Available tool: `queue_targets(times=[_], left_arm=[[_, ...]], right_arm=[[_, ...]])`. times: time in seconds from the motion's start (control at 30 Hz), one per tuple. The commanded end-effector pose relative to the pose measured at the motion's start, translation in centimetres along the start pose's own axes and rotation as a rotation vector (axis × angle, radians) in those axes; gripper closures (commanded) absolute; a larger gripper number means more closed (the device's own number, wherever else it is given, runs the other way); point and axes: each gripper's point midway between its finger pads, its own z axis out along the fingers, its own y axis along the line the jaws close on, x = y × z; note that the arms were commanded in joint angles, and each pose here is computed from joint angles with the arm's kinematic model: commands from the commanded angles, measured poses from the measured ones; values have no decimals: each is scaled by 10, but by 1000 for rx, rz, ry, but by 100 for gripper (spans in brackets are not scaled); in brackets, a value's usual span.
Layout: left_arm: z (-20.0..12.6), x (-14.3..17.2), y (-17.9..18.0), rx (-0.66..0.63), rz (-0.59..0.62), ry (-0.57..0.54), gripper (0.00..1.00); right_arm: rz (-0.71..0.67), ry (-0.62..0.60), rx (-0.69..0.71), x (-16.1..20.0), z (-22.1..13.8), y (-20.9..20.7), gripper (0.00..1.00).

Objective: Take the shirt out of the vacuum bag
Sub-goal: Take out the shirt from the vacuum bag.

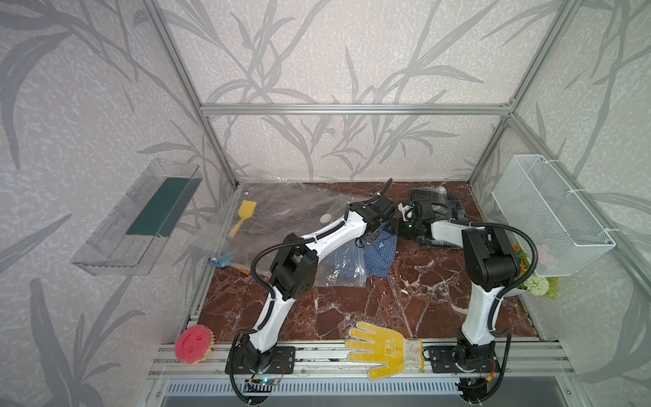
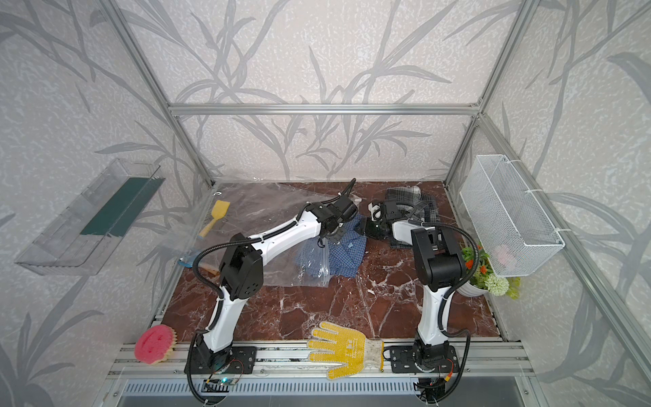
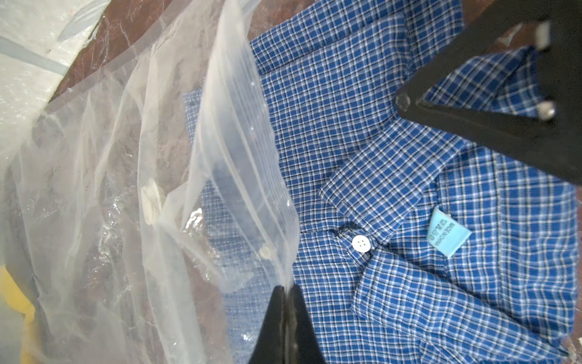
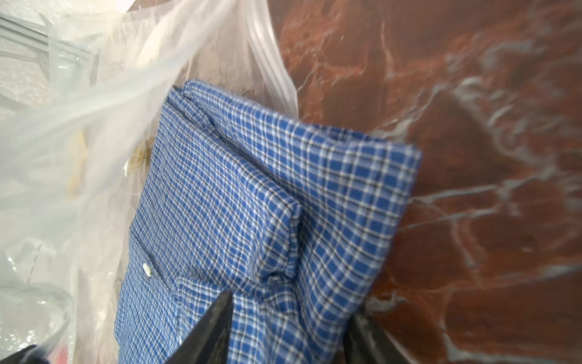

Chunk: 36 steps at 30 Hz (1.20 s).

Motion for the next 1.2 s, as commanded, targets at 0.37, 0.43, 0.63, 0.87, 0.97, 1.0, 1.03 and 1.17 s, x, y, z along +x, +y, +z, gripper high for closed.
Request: queue_targets(times=[0.37,0.43,0.63,0.87,0.97,1.0,1.03,1.17], left_arm=[[-21,-8,12,-4,-27,-40,100],[-21,-8,13,-8,-28,-42,100],[-8,-3,12,1,-44,-25,100],[9,1,17,22,-101,-12,100],[17,5,17,34,-122,0,100],[19,6,18,31,-124,4,100],[20,7,18,30,-124,5,100],[23,6,20,31,-130,4,100]], right_arm=[[64,-20,-87,8,16,0,87],[54,-27,-80,4,9,5,93],[-21,22,-16,-12,-24,27,100],[-53,46,67,-28,-67,36,100],[-45,50,94,-32,-78,30,100],[-41,50,99,-35,-82,29,100],[-39,49,103,-38,-86,29,100],[-49,45,133,-51,-104,26,100]])
